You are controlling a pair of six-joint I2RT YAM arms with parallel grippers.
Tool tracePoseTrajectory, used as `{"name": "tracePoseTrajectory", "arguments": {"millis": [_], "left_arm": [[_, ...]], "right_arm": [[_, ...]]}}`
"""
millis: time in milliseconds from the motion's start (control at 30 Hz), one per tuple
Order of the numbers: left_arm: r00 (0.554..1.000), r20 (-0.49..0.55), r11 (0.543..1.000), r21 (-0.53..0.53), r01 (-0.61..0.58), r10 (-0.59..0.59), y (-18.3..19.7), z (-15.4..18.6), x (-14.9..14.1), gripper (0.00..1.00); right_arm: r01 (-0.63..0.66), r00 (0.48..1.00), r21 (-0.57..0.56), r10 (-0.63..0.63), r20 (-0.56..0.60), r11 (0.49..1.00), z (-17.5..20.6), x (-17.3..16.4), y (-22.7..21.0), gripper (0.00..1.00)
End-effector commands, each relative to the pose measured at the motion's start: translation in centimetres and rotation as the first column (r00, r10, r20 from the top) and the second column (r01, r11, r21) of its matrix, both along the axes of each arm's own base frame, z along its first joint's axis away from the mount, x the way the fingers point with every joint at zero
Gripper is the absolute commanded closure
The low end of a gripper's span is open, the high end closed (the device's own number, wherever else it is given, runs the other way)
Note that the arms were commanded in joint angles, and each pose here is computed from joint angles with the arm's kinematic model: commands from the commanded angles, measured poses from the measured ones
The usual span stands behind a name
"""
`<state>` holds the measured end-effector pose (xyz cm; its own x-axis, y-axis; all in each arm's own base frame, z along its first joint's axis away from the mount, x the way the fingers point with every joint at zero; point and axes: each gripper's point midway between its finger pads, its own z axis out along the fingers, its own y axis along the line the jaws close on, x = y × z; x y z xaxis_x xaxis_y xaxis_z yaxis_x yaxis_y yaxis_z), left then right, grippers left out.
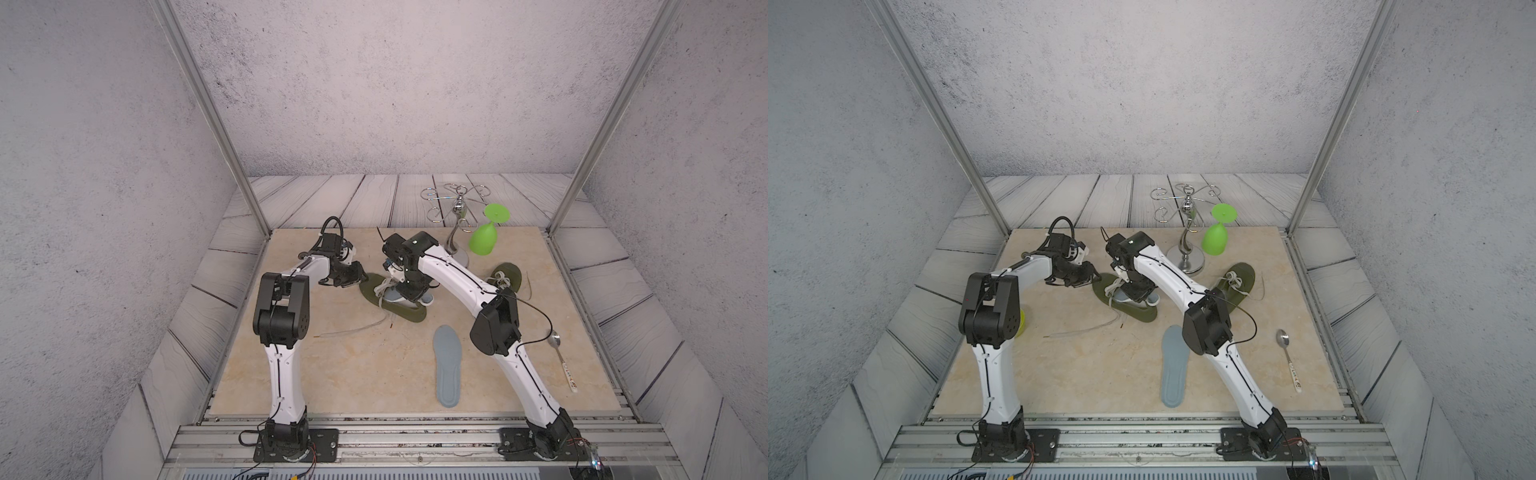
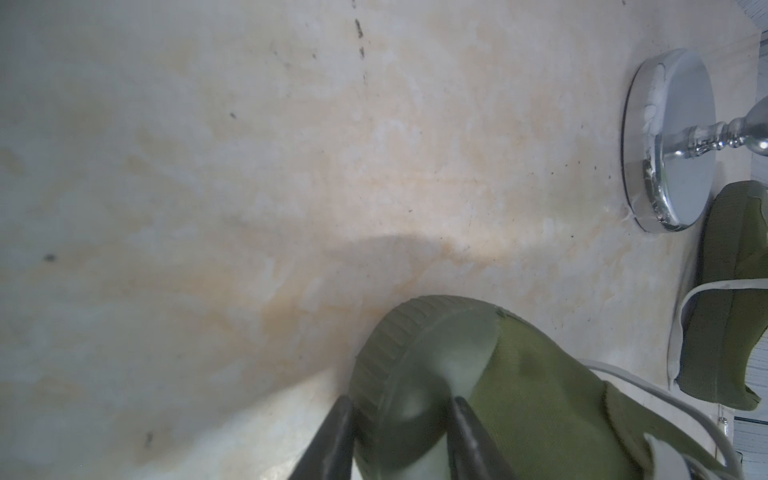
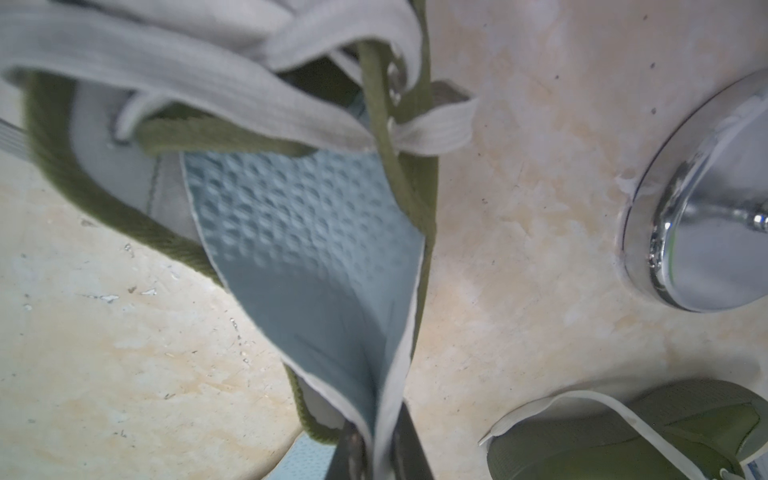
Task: Insert the insole into the shoe
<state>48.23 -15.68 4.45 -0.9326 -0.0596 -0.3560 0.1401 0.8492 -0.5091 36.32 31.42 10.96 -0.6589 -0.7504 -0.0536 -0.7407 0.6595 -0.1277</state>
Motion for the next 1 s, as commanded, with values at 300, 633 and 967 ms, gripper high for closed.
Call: {"name": "tracePoseTrajectory", "arguments": {"millis": [300,633,967], "left_arm": [[0.997,-0.063,0.998,-0.041,0.045,-0.048,-2.1,-0.4,-2.5,0.61],[0.997,-0.071,0.999,-0.027,0.039,-0.041,-1.8,-0.9,-3.3,0.61],[0.997,-0.063,0.999,-0.044,0.032,-0.035,-2.0,-0.5,-3.0,0.61]], "right_arm": [[-0.079,0.997,0.127,0.08,-0.002,0.989,-1.6,0.2,3.3,0.96],[0.037,0.999,-0.073,-0.04,-0.037,0.997,-1.0,-0.9,-1.1,0.95],[0.007,0.998,-0.117,-0.013,-0.055,0.993,-0.9,-1.7,-1.9,0.95]]}}
